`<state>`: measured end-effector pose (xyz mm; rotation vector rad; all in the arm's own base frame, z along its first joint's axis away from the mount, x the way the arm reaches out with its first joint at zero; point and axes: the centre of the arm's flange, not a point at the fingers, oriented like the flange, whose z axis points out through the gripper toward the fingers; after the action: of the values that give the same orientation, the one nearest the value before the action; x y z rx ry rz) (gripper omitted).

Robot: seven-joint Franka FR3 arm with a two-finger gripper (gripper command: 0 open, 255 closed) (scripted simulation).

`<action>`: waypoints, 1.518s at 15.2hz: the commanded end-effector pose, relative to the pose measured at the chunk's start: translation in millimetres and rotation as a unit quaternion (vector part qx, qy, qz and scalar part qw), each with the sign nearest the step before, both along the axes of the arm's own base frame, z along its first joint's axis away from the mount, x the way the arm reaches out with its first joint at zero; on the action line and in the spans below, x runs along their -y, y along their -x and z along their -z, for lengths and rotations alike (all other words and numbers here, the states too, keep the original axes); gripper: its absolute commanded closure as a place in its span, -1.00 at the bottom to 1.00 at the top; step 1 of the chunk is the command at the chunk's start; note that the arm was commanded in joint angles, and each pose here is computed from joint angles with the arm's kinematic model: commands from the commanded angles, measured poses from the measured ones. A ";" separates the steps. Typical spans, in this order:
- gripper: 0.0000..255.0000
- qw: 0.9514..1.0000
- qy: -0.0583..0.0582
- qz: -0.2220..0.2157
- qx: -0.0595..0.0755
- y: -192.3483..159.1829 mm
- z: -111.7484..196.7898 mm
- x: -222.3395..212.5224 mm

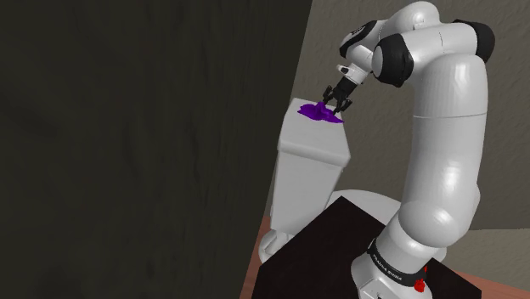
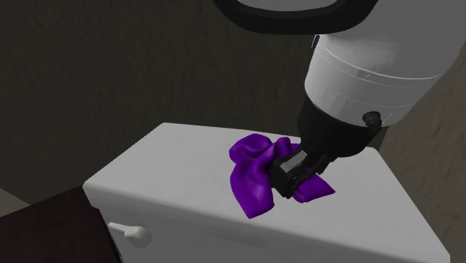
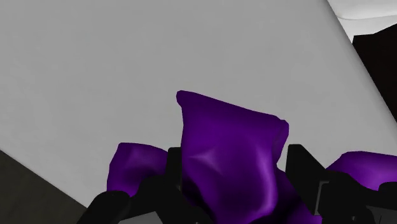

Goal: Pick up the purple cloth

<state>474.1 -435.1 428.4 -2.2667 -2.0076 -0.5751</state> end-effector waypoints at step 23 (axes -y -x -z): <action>-1.00 0.979 0.053 -0.167 -0.108 -69.4 -36.0 4.4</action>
<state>540.4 -439.8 469.5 -1.9048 -2.2666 -0.2120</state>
